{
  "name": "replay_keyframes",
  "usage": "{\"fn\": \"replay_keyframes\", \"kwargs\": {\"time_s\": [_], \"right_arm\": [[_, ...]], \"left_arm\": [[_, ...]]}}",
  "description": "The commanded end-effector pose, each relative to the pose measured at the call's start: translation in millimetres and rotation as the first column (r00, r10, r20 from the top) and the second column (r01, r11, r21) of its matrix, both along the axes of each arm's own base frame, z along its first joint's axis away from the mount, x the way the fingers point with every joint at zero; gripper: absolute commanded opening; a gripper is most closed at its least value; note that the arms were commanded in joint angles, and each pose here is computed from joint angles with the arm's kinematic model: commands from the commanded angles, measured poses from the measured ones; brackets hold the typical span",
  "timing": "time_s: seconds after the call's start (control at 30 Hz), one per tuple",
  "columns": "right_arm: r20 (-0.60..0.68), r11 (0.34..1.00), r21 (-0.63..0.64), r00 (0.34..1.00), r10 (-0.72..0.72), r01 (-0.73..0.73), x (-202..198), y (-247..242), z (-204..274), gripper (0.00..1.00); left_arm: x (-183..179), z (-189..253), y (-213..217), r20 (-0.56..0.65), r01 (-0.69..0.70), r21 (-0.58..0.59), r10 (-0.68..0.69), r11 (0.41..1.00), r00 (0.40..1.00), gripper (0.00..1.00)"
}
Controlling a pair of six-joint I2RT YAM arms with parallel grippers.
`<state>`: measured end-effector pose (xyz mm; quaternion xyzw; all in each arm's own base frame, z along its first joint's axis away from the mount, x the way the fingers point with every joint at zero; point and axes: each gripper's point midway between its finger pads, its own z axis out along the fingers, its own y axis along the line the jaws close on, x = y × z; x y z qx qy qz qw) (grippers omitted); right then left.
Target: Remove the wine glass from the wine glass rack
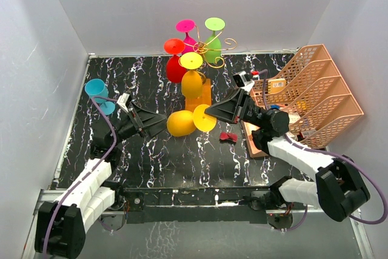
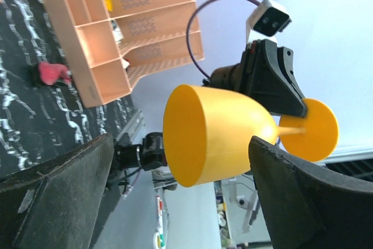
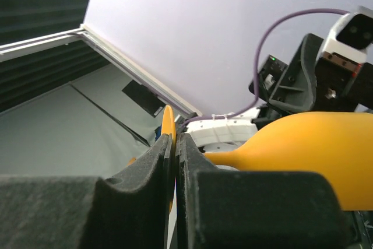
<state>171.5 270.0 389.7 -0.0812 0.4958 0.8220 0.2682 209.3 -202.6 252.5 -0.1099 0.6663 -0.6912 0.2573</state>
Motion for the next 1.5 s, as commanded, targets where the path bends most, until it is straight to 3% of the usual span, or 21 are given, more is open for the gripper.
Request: {"fn": "replay_keyframes", "kwargs": {"time_s": [0.0, 0.33, 0.6, 0.83, 0.97, 1.13, 1.27, 1.37, 1.47], "right_arm": [[0.089, 0.989, 0.148, 0.996, 0.003, -0.016, -13.3, -13.1, 37.9, 0.08], [0.013, 0.985, 0.173, 1.000, 0.018, -0.020, -5.7, -14.2, 16.9, 0.08], [-0.052, 0.991, 0.132, 0.998, -0.025, 0.031, 5.7, -11.0, -4.8, 0.08], [-0.085, 0.994, 0.102, 0.996, -0.028, 0.036, 10.6, -7.5, -18.6, 0.08], [-0.123, 0.997, 0.063, 0.991, -0.043, 0.051, 16.0, -4.3, -31.0, 0.08], [-0.139, 0.995, -0.050, 0.986, -0.088, 0.082, 22.0, 3.4, -57.1, 0.10], [-0.146, 0.967, -0.210, 0.974, -0.174, 0.142, 31.0, 6.5, -93.4, 0.16], [-0.117, 0.915, -0.340, 0.956, -0.268, 0.216, 41.1, -0.7, -120.2, 0.29], [-0.083, 0.823, -0.485, 0.921, -0.380, 0.295, 55.1, -15.3, -148.9, 0.42]], "left_arm": [[-20.4, 33.3, -7.9, 0.119, 0.094, -0.094, -0.082, 0.991, 0.989, 0.96], [-50.3, 67.0, -24.9, 0.259, 0.236, -0.189, -0.183, 0.953, 0.948, 0.82], [-57.1, 71.4, -23.1, 0.288, 0.226, -0.227, -0.157, 0.947, 0.945, 0.63], [-61.6, 82.5, -20.9, 0.321, 0.238, -0.244, -0.153, 0.940, 0.935, 0.55], [-62.8, 85.9, -20.9, 0.329, 0.244, -0.245, -0.156, 0.938, 0.931, 0.38], [-63.3, 84.2, -19.6, 0.327, 0.230, -0.245, -0.143, 0.942, 0.934, 0.18], [-61.2, 79.6, -20.6, 0.316, 0.208, -0.218, -0.132, 0.954, 0.939, 0.10], [-57.2, 72.5, -22.3, 0.287, 0.183, -0.183, -0.125, 0.966, 0.950, 0.05], [-52.2, 64.3, -23.8, 0.252, 0.155, -0.142, -0.116, 0.978, 0.961, 0.01]]}}
